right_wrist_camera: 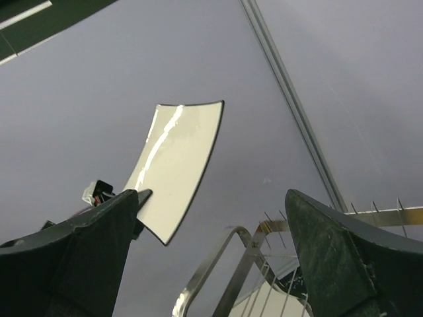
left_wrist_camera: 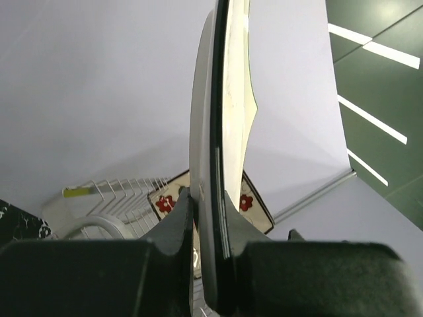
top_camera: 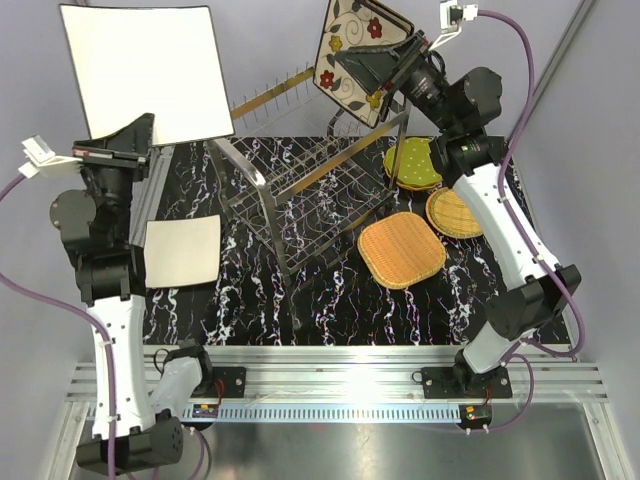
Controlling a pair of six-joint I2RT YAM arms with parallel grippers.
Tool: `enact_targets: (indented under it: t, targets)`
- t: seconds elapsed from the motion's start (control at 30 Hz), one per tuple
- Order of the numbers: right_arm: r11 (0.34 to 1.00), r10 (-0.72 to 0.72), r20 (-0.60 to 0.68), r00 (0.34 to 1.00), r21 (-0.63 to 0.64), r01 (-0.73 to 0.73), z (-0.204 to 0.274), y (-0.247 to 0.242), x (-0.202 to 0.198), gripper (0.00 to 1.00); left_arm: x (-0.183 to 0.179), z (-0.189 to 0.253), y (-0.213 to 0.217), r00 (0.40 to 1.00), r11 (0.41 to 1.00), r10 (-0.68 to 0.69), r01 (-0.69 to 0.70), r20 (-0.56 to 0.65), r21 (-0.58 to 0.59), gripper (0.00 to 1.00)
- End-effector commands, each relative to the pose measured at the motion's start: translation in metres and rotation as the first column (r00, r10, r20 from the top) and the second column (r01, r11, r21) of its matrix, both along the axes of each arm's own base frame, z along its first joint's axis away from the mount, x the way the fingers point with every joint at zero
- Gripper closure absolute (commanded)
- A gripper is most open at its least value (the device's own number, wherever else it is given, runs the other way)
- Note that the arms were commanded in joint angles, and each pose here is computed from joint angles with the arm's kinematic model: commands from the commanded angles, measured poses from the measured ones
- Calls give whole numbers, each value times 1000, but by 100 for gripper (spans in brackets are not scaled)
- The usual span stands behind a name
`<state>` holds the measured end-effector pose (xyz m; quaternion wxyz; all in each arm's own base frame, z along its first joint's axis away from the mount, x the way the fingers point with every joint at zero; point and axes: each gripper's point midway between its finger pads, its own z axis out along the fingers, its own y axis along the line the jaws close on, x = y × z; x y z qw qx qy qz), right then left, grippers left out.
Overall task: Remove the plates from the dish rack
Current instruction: Place the plate on the table
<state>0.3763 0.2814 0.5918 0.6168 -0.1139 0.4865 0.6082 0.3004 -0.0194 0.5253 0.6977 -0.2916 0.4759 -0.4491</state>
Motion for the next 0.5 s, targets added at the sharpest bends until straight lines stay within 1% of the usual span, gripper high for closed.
enact_targets:
  t: [0.0,0.23,0.37,0.4,0.47]
  targets:
    - [999,-19,141,990,-47,26,15,-15,-25,0,-58,75,-1,956,1000,-4,-3,294,23,100]
    - [993,-48,144,988,-99,62,1,-31,-20,0,-59,63,27,957,995,97,-101,275,-1,100]
    - [984,18,217,976,-177,21,-5,-33,-34,0,-58,60,44,953,987,154,-161,261,6,100]
    - [979,16,253,967,-201,37,-5,-35,-35,0,-58,59,45,953,986,158,-166,257,11,100]
    - [968,34,278,960,-247,37,-10,-36,-40,0,-58,56,53,952,981,183,-193,247,16,100]
